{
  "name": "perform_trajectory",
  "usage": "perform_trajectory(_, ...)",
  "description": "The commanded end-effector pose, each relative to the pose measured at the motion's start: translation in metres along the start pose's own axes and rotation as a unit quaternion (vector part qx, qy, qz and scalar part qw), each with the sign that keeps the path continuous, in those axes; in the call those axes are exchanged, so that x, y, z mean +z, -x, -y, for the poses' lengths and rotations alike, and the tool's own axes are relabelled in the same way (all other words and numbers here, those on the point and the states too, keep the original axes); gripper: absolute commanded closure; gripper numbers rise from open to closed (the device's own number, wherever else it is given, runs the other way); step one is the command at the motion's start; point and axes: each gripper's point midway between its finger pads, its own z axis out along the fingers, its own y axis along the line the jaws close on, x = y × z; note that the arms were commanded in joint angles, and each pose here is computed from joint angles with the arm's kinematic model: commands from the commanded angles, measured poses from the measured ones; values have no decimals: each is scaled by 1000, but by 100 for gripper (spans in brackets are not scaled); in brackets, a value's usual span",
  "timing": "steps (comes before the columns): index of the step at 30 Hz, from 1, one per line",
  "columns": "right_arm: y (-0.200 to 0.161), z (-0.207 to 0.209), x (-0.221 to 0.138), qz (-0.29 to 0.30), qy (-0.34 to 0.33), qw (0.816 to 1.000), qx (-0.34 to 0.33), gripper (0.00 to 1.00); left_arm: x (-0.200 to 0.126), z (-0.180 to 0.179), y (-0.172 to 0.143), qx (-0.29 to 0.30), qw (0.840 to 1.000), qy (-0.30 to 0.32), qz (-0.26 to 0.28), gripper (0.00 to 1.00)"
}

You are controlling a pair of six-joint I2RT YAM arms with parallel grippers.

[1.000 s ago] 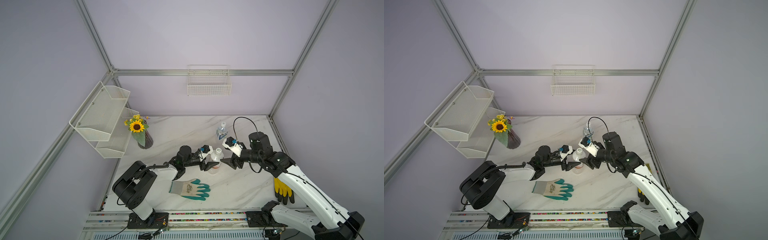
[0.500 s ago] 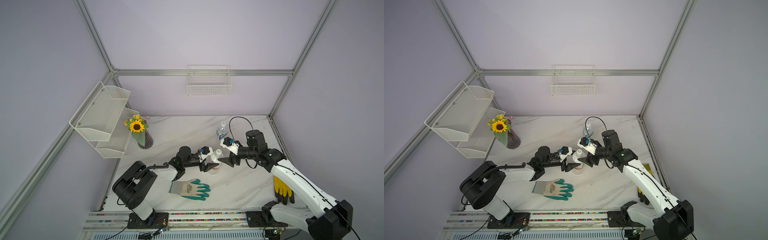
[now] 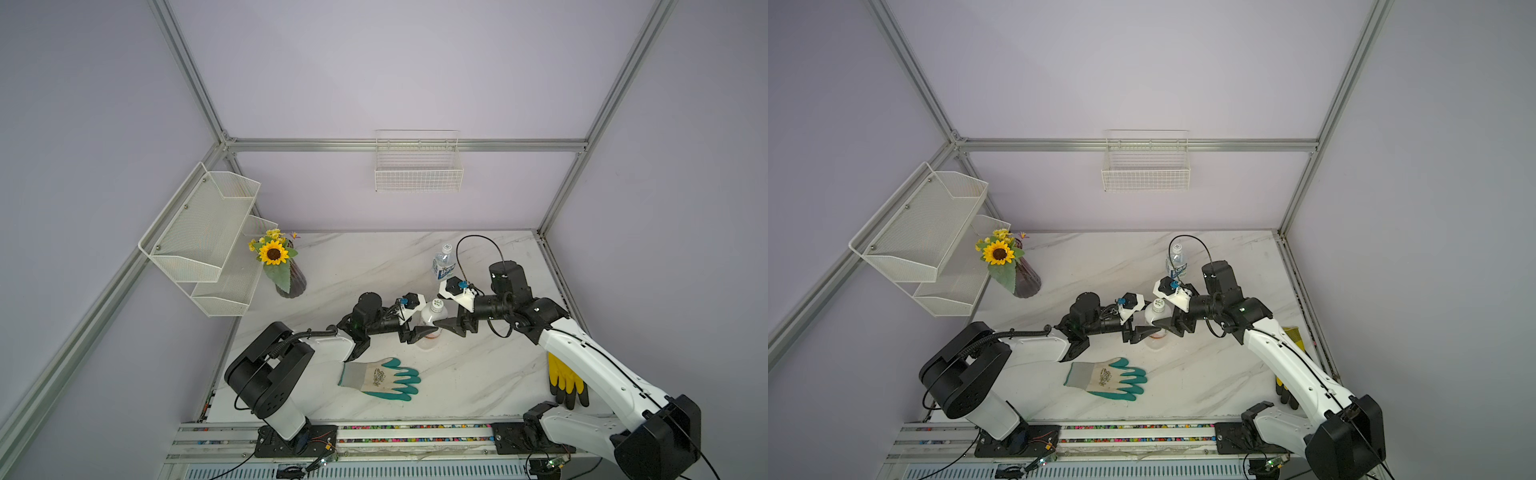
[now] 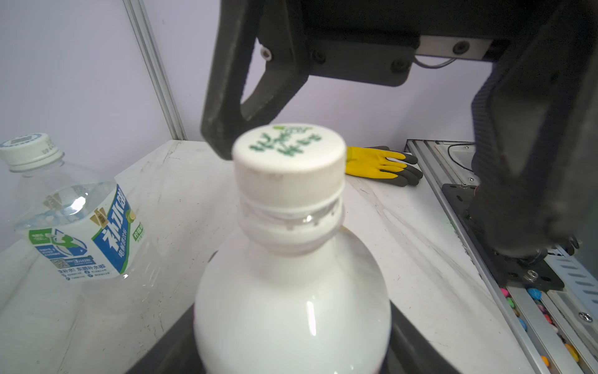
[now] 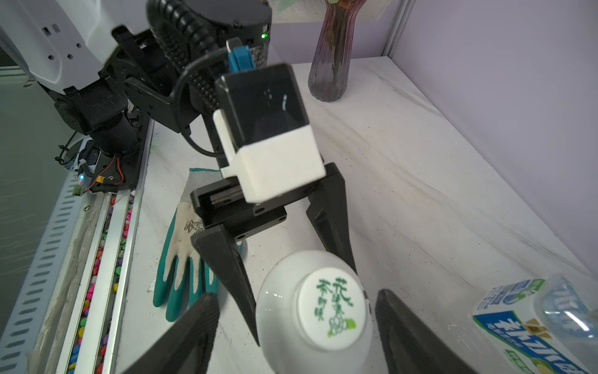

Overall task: Screw on the bottle caps
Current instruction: Screw the bottle cap onto the plastic bottle.

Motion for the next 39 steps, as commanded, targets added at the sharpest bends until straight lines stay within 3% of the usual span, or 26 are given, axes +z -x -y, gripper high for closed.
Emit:
perform_trajectory(1,7,-5,-6,16,2,1000,-2,20,0,1,0,-3,1000,-4,1,29)
perform_trajectory(17,-1,-14,-10,13,5,1000,16,21,1,0,-2,-7,1000,-3,-1,29)
perform_trajectory(34,-8,-49,-22,5,64,997,53,24,2,-1,-3,-8,1000,-3,-1,29)
perform_trajectory(39,2,-25,-28,9,-11,1000,12,24,2,0,-3,-9,1000,-5,-1,29)
